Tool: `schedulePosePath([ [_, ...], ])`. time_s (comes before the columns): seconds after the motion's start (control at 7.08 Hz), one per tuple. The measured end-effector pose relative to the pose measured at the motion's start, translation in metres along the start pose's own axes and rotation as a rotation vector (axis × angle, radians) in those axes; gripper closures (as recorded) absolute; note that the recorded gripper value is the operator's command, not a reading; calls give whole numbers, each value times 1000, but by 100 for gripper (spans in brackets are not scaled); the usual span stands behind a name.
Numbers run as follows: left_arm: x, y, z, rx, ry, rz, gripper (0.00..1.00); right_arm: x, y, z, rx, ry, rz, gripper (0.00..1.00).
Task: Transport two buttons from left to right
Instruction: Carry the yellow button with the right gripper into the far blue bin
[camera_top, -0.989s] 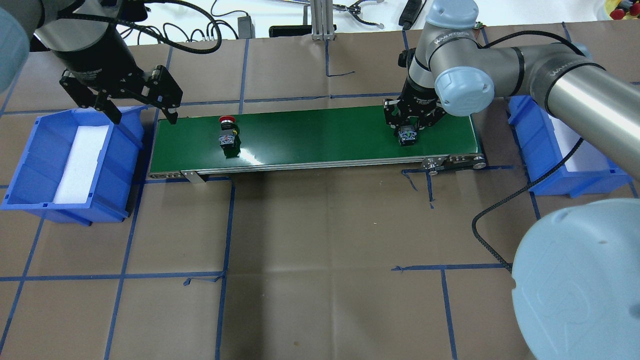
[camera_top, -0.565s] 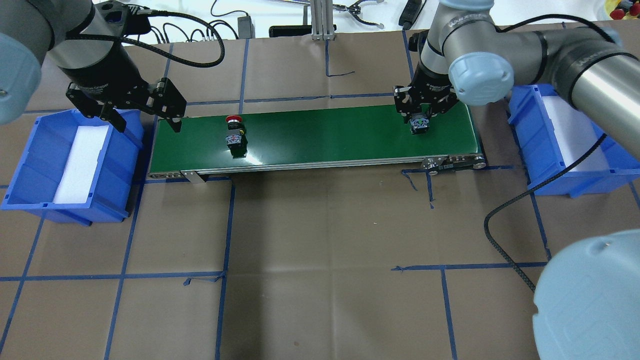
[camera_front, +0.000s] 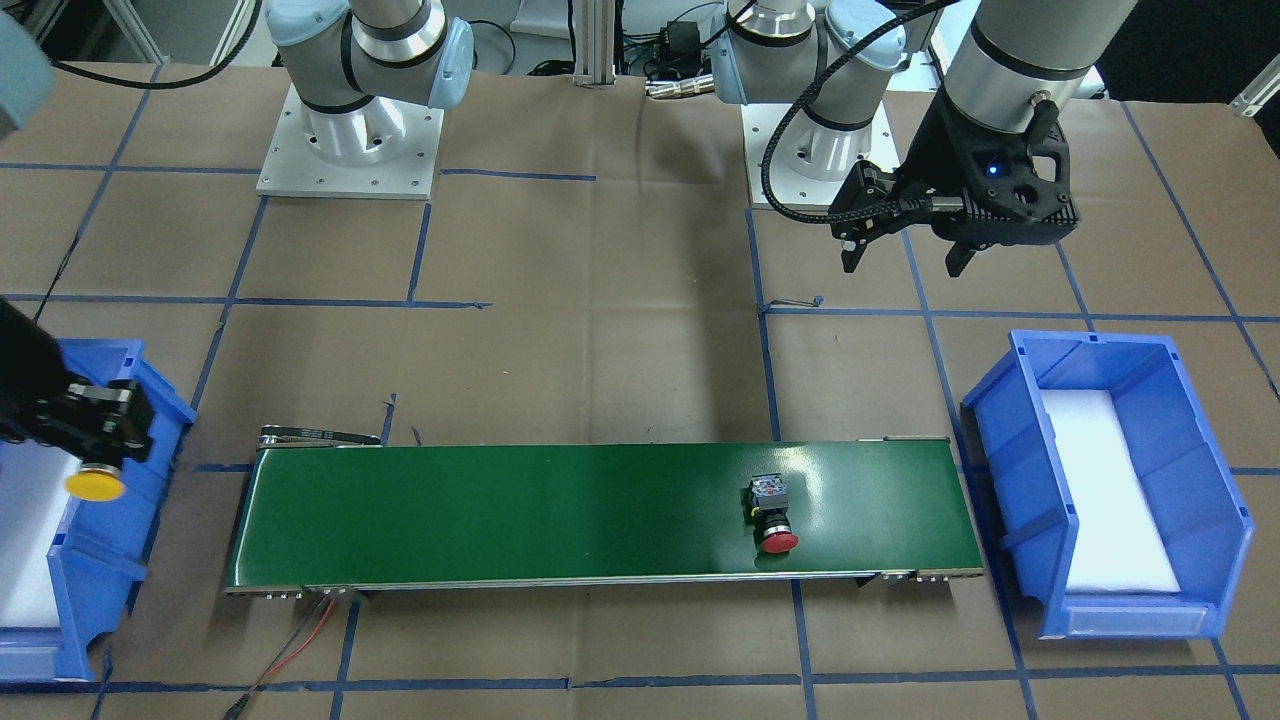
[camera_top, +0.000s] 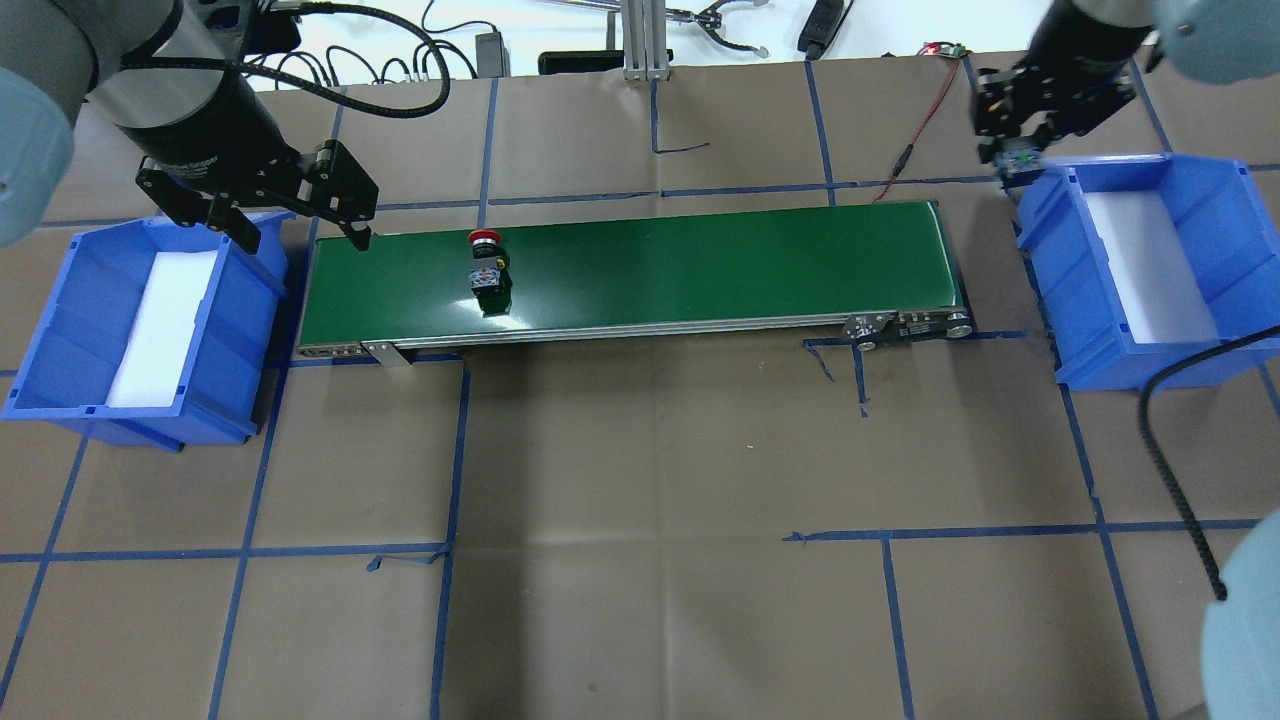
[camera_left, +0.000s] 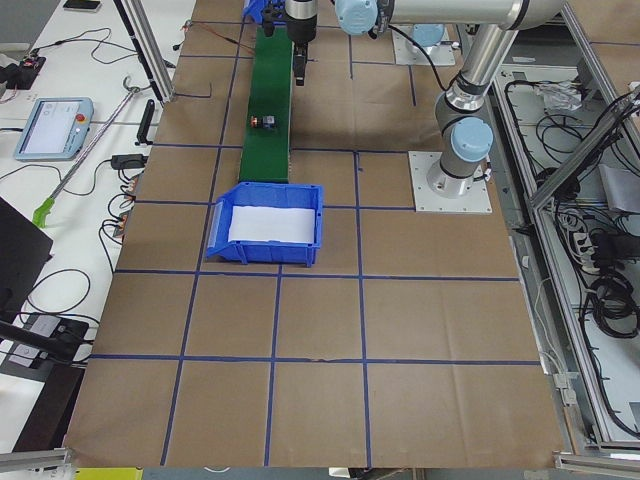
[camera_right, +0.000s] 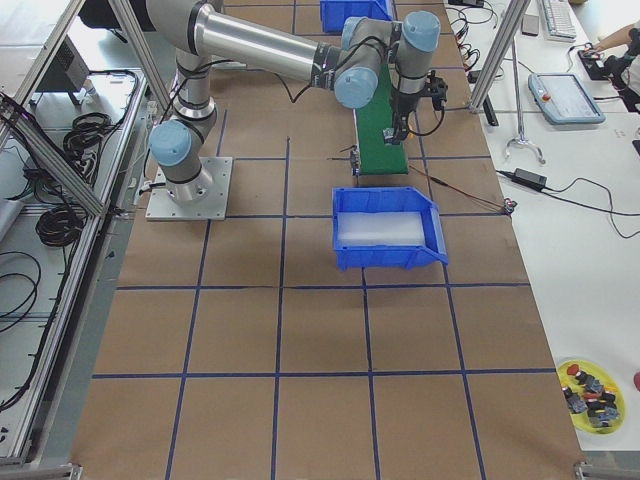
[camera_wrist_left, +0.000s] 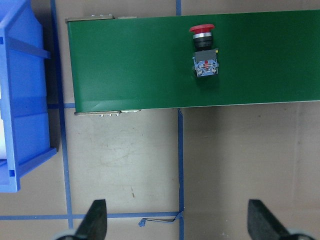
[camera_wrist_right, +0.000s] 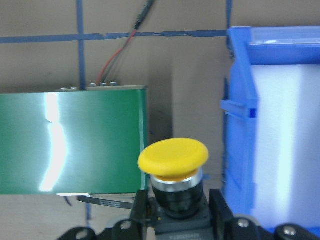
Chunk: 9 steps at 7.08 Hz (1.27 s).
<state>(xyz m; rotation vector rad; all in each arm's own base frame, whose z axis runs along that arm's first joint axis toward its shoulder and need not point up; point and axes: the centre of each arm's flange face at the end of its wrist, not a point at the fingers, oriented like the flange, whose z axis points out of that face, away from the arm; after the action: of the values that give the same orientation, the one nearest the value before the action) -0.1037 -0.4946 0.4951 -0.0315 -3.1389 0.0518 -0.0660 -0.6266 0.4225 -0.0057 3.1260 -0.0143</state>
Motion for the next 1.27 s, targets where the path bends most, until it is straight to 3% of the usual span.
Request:
schedulePosePath([
  [0.28, -1, 0, -1, 1, -9, 0, 0, 99, 19, 18, -71, 66, 18, 95],
  [0.42, -1, -1, 0, 0, -9, 1, 0, 123, 29, 41, -80, 75, 41, 95],
  [0.71, -1, -1, 0, 0, -7, 0, 0, 137, 46, 95, -45, 96, 29, 95],
  [1.27, -1, -4, -2, 4, -7, -2, 0, 138, 59, 165, -117, 53, -43, 94],
])
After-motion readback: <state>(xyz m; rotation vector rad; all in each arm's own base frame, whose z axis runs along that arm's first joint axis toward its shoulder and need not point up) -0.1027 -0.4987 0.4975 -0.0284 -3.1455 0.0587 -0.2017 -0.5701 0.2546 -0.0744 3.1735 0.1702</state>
